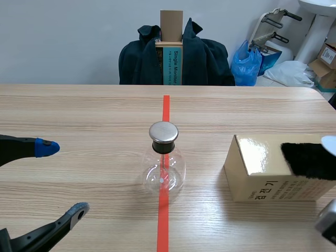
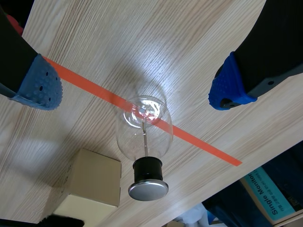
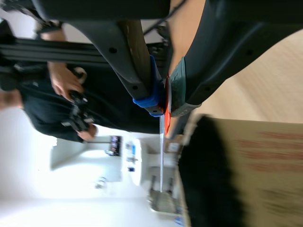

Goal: Do the electroscope experiment.
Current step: 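Rub the plate on the fur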

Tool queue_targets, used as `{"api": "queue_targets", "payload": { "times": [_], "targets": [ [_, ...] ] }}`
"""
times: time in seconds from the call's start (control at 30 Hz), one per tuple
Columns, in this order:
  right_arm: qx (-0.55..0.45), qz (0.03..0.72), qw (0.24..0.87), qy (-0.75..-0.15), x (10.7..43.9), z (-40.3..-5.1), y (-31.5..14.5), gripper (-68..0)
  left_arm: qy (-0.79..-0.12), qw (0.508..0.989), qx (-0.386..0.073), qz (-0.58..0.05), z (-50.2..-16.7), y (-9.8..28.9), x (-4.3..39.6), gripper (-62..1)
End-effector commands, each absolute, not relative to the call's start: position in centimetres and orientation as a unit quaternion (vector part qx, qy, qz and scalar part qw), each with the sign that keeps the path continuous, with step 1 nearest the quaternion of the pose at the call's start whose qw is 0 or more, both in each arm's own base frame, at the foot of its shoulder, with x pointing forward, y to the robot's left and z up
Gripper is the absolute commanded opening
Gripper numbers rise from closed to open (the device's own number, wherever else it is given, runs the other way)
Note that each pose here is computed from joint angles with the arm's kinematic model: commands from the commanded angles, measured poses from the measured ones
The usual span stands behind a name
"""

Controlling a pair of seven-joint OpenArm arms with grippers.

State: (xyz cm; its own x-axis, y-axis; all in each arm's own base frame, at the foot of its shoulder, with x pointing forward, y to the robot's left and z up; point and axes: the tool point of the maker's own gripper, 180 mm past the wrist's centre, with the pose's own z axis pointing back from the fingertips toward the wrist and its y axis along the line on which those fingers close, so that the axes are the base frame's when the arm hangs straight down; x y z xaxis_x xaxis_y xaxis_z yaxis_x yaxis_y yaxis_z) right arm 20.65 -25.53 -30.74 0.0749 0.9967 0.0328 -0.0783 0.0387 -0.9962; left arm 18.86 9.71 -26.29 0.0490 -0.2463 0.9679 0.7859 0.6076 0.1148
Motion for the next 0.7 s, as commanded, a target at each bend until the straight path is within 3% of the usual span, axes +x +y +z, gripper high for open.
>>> {"api": "queue_targets", "payload": {
  "times": [0.0,0.4,0.67],
  "targets": [
    [-0.512,0.481,0.521,-0.485,21.3,-28.0,-26.1,-66.7,-0.587,0.680,-0.238,-0.369,-25.8,9.6,19.0,1.4],
    [-0.567,0.367,0.455,-0.580,22.9,-16.5,-26.2,-66.7,-0.587,0.680,-0.238,-0.369,-25.8,9.6,19.0,1.4],
    [-0.573,0.321,0.413,-0.631,22.9,-11.0,-25.3,-66.7,-0.587,0.680,-0.238,-0.369,-25.8,9.6,19.0,1.4]
  ]
}}
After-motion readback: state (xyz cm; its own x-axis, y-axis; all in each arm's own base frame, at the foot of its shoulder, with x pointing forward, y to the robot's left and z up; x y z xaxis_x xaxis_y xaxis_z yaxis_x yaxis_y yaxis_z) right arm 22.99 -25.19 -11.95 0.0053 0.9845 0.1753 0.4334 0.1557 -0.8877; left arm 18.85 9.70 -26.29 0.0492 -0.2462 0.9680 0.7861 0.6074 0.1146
